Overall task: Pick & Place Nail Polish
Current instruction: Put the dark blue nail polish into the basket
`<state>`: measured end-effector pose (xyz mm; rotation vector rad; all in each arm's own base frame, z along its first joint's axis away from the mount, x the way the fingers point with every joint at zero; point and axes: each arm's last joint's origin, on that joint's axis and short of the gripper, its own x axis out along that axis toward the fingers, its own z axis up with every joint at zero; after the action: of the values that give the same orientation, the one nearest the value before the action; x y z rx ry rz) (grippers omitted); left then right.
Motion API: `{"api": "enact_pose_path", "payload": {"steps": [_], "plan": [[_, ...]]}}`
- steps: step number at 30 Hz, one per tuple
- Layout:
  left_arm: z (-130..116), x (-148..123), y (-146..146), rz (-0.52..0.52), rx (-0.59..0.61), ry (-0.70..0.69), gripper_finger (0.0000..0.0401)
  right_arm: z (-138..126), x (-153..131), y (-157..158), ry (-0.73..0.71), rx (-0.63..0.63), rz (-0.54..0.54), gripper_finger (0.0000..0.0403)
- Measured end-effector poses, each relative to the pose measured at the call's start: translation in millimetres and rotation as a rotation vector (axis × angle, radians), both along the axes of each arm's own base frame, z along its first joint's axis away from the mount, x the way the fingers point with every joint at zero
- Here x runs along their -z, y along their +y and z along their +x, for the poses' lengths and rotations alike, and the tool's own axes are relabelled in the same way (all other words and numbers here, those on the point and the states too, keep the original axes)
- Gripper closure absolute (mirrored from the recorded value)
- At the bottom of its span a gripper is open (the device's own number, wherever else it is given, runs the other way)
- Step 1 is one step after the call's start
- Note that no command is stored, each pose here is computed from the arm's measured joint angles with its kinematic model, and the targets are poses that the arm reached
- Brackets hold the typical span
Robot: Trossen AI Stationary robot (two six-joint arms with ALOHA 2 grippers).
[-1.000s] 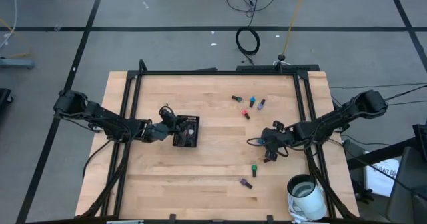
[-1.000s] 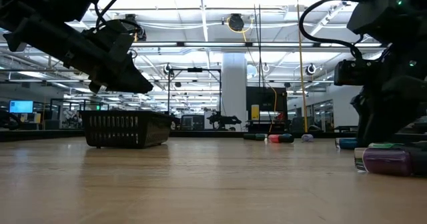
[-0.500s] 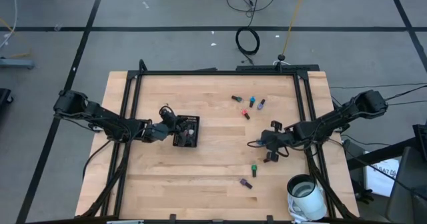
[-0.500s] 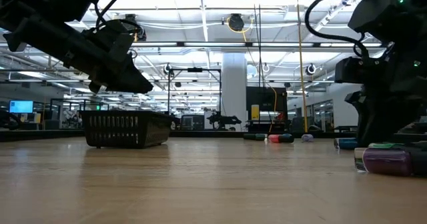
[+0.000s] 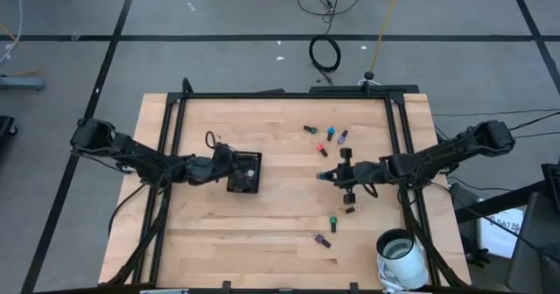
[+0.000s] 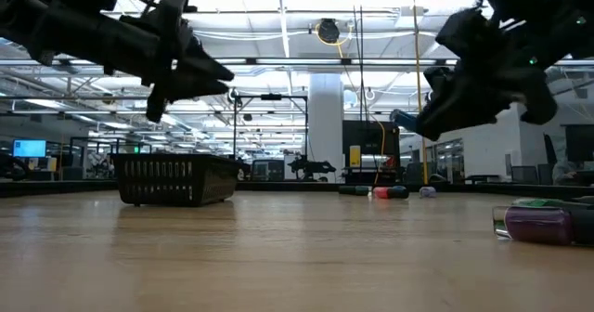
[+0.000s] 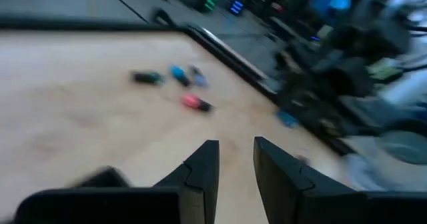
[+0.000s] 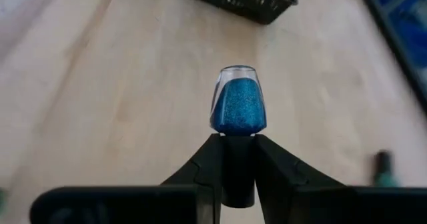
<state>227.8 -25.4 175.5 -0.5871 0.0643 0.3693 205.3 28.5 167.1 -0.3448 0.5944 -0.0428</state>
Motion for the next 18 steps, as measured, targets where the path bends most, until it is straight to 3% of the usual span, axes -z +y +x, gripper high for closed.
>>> {"api": "enact_pose_path", "payload": {"steps": [4, 7, 13, 18], "plan": [[9, -9, -2, -0.046, 0.074, -0.036, 0.0303, 2, -1, -7, -0.007, 0.020, -0.081, 0.0355], [23, -12, -4, -0.018, 0.085, -0.020, 0.0274, 1, -1, -7, -0.005, 0.063, -0.137, 0.0355], [77, -10, 3, 0.019, 0.026, 0.017, 0.0178, 5, -3, -4, -0.032, 0.089, -0.244, 0.0355], [121, 3, 16, -0.029, 0.031, 0.034, 0.0129, 7, -2, 2, -0.048, 0.096, -0.313, 0.0355]]}}
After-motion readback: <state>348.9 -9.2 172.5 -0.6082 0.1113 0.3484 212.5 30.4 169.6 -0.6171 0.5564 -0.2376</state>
